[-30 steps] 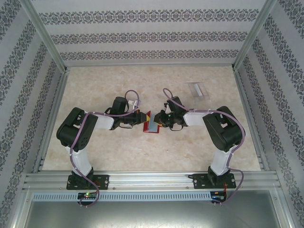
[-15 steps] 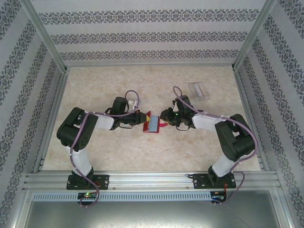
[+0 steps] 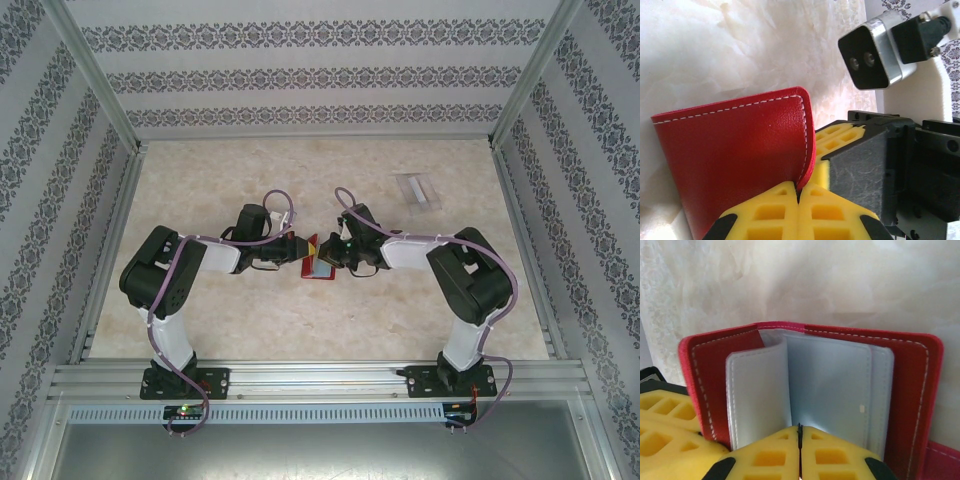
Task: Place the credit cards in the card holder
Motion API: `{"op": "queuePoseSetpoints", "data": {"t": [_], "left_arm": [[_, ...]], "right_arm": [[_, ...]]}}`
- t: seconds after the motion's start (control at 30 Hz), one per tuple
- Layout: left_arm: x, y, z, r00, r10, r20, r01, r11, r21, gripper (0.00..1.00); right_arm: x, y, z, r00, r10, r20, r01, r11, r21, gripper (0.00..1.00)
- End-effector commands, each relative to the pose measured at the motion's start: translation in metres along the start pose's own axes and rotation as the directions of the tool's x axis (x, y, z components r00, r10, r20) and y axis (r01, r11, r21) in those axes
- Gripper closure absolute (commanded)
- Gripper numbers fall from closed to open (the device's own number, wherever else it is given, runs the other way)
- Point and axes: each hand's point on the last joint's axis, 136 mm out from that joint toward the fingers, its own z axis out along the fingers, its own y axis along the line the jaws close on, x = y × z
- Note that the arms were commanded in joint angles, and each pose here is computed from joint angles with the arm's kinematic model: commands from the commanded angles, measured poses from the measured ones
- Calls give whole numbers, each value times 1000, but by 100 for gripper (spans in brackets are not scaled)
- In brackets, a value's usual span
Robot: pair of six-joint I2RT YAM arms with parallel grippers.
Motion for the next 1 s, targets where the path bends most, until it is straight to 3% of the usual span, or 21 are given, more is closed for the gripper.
{"op": "queuePoseSetpoints", "data": {"t": [0.0, 0.2, 0.5, 0.8, 0.97], "left_arm": [[12, 12, 4, 999, -21, -27, 20, 999, -33, 100], [13, 10, 5, 999, -19, -33, 19, 1000, -18, 100], [12, 6, 4, 999, -14, -38, 14, 1000, -4, 91], [13, 5, 3, 999, -12, -47, 12, 1000, -7, 98], [13, 5, 4, 999, -13, -44, 12, 1000, -7, 85]], "right_arm": [[-3, 6, 4, 1000, 5, 4, -5, 1000, -12, 91], [-5, 3, 5, 1000, -10, 1, 10, 1000, -10, 90], [-7, 2, 11, 1000, -5, -4, 5, 1000, -25, 90], [-7, 4, 11, 1000, -12, -5, 11, 999, -34, 91], [-7, 2, 12, 1000, -7, -11, 7, 999, -32, 91]]}}
